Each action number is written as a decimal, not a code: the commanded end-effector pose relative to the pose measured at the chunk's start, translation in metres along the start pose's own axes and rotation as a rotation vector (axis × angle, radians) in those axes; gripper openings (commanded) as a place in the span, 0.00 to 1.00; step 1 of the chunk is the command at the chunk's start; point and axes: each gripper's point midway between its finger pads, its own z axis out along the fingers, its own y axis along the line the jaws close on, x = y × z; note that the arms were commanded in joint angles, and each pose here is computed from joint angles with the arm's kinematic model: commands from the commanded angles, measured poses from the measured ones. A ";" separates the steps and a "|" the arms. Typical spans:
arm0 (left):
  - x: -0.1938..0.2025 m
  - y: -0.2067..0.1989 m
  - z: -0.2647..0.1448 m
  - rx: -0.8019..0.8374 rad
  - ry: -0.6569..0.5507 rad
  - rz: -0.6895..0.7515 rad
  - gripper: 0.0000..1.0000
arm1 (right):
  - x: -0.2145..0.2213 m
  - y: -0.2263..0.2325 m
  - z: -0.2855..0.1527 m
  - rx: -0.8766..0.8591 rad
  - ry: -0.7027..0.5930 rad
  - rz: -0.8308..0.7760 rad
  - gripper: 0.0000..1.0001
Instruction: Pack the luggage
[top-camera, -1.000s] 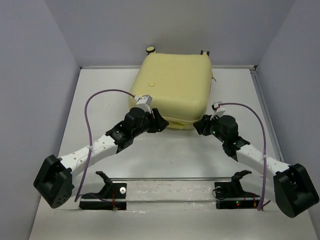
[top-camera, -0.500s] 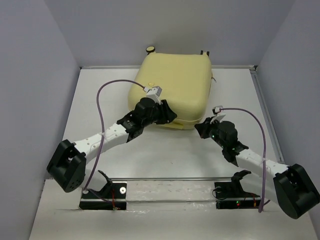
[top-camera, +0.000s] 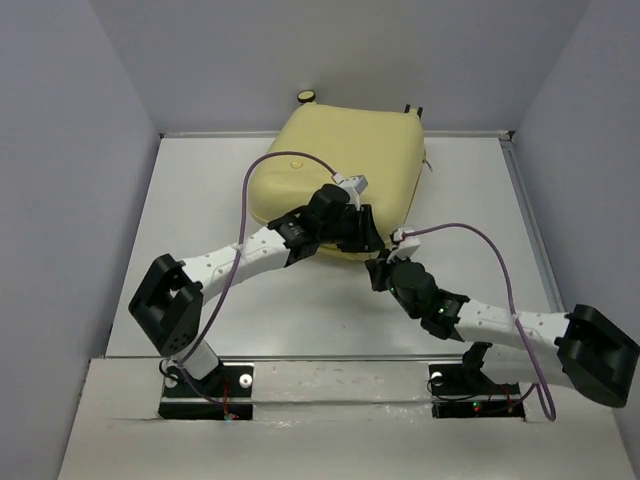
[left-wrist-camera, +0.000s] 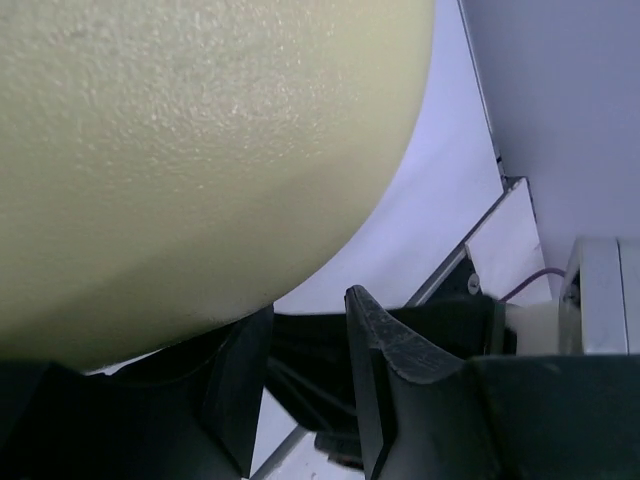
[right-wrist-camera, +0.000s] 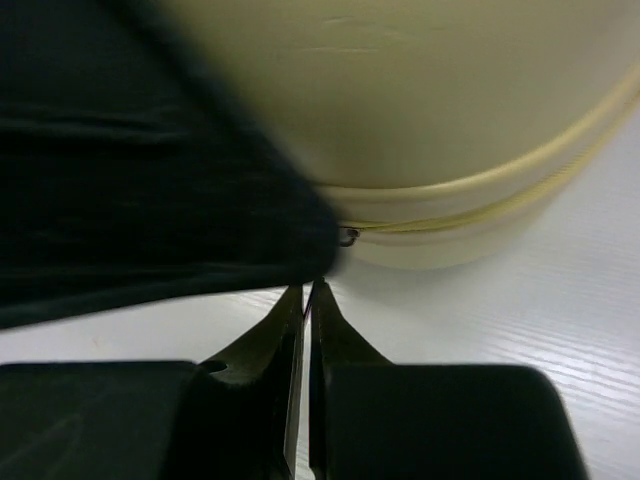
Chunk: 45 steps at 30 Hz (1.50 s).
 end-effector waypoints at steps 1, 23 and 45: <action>-0.098 0.000 0.007 -0.043 -0.315 0.066 0.46 | -0.005 0.126 -0.022 -0.365 0.039 0.007 0.07; -0.211 0.122 -0.220 -0.429 -0.609 0.042 0.96 | 0.004 0.113 -0.035 -0.379 -0.013 0.090 0.07; -0.207 0.191 -0.128 -0.062 -0.299 -0.061 0.99 | -0.106 -0.040 -0.046 0.138 -0.030 0.208 0.84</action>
